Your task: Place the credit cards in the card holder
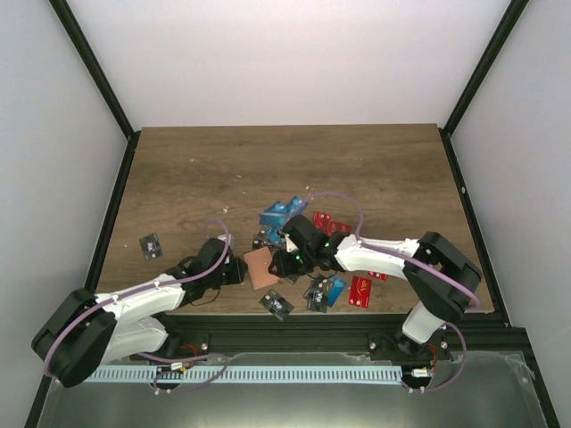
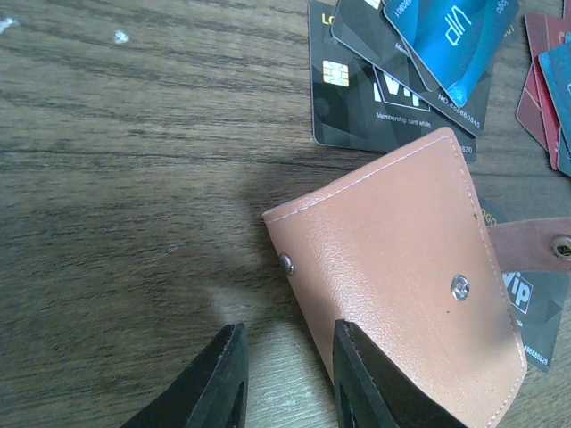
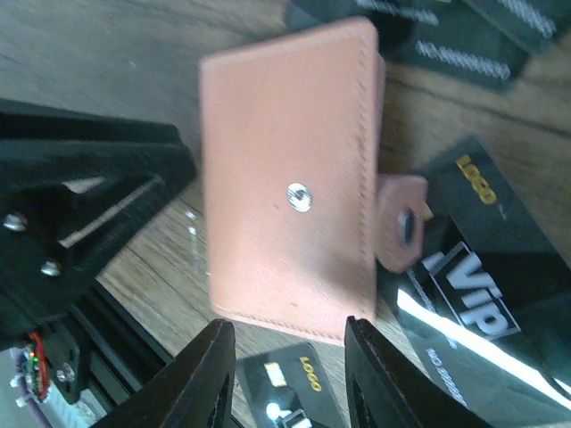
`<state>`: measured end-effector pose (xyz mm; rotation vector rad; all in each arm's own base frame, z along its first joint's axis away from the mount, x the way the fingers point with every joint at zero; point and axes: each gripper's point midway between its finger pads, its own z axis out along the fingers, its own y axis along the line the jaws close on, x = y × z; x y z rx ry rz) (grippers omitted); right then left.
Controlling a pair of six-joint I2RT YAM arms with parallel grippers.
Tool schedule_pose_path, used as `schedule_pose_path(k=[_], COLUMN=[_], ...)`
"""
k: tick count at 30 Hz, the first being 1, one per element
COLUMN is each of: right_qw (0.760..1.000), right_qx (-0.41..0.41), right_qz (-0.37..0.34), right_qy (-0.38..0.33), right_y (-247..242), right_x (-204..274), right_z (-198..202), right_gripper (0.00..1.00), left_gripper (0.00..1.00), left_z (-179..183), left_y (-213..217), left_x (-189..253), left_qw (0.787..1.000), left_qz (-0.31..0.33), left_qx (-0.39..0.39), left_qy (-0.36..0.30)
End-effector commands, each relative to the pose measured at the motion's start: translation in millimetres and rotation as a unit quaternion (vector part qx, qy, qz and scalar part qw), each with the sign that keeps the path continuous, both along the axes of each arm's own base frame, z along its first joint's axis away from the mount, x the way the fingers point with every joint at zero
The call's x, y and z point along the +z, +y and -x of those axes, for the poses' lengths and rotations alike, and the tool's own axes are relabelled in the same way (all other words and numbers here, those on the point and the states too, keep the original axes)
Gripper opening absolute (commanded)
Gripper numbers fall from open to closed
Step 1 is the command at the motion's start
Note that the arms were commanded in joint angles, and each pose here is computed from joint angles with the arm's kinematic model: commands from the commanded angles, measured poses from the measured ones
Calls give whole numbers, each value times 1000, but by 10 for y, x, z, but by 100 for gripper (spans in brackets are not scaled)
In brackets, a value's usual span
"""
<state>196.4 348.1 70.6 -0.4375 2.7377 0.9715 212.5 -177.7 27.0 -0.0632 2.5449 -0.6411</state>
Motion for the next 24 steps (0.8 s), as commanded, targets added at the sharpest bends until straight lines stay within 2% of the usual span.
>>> schedule_pose_path(k=[1, 17, 24], right_qw=[1000, 999, 999], right_qx=[-5, 7, -14], right_qz=[-11, -7, 16], right_qy=[19, 42, 39], right_y=[11, 90, -11], right_x=[-88, -347, -355], right_z=[72, 100, 73], right_gripper=[37, 45, 58], left_gripper=[29, 28, 28], left_z=[-87, -104, -115], left_y=[-100, -116, -118], left_x=[93, -5, -15], left_qw=[1000, 1000, 1000], left_qz=[5, -7, -11], left_qx=[-19, -23, -24], left_qy=[-21, -11, -10])
